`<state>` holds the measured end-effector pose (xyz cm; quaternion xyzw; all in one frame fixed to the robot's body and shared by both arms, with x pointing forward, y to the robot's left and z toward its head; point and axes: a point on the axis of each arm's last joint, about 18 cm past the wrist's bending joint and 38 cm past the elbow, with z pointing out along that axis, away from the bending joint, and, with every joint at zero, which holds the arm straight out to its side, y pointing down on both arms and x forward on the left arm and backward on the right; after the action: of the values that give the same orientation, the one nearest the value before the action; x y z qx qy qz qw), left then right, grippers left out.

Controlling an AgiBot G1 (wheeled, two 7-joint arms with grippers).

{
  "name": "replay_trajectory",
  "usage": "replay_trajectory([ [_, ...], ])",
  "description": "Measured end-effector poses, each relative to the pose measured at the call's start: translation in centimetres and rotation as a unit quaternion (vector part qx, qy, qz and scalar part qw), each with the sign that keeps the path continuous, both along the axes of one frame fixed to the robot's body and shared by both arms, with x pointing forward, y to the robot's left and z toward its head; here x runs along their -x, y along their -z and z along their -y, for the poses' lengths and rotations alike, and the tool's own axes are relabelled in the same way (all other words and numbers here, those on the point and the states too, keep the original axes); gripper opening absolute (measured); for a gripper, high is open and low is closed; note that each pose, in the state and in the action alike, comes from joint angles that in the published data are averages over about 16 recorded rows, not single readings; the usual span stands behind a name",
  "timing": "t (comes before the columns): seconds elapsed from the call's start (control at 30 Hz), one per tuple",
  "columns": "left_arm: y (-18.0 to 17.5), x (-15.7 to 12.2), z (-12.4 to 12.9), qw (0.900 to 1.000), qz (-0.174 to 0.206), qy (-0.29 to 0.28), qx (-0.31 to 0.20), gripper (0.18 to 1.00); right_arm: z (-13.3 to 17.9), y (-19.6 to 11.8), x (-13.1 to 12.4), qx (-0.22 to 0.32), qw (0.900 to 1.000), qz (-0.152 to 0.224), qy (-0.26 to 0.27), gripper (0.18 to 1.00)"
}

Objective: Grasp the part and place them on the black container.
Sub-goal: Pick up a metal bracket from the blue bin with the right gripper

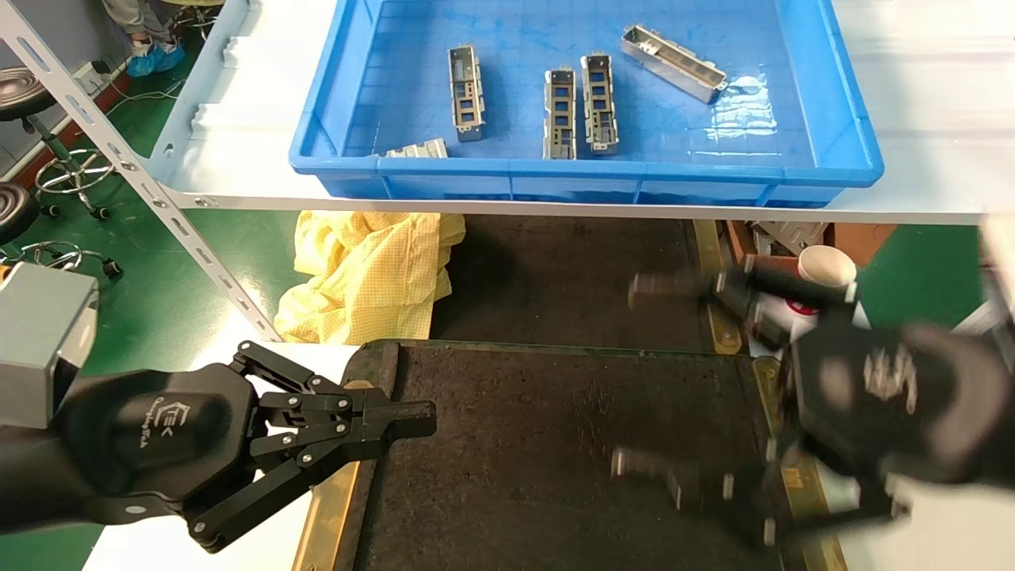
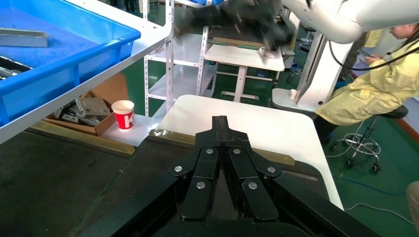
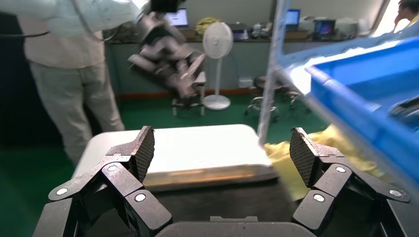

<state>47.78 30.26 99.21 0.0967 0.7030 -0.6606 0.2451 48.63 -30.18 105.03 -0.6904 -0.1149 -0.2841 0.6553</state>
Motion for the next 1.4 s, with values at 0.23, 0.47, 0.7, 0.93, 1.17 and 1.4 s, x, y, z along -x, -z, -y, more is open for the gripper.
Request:
replay_trajectory([
  [0.23, 0.0, 0.0, 0.0, 1.0, 0.0, 0.0, 0.0, 0.198, 0.4, -5.3, -2.3, -0.025, 0.999, 0.006, 0.032, 1.001],
  [0.47, 0.0, 0.0, 0.0, 1.0, 0.0, 0.0, 0.0, 0.214, 0.8, -9.4, -5.7, -0.046, 0.996, -0.018, 0.077, 1.001],
  [0.7, 0.0, 0.0, 0.0, 1.0, 0.0, 0.0, 0.0, 0.263, 0.3, -12.3, -9.0, -0.05, 0.99, -0.052, 0.124, 1.001],
  [0.93, 0.0, 0.0, 0.0, 1.0, 0.0, 0.0, 0.0, 0.359, -0.5, -14.2, -12.3, -0.051, 0.978, -0.077, 0.186, 1.001],
  [1.17, 0.0, 0.0, 0.0, 1.0, 0.0, 0.0, 0.0, 0.505, -1.2, -15.3, -15.4, -0.06, 0.962, -0.085, 0.251, 1.001],
  [1.4, 0.0, 0.0, 0.0, 1.0, 0.0, 0.0, 0.0, 0.672, -2.1, -15.6, -17.7, -0.073, 0.949, -0.089, 0.292, 1.001],
])
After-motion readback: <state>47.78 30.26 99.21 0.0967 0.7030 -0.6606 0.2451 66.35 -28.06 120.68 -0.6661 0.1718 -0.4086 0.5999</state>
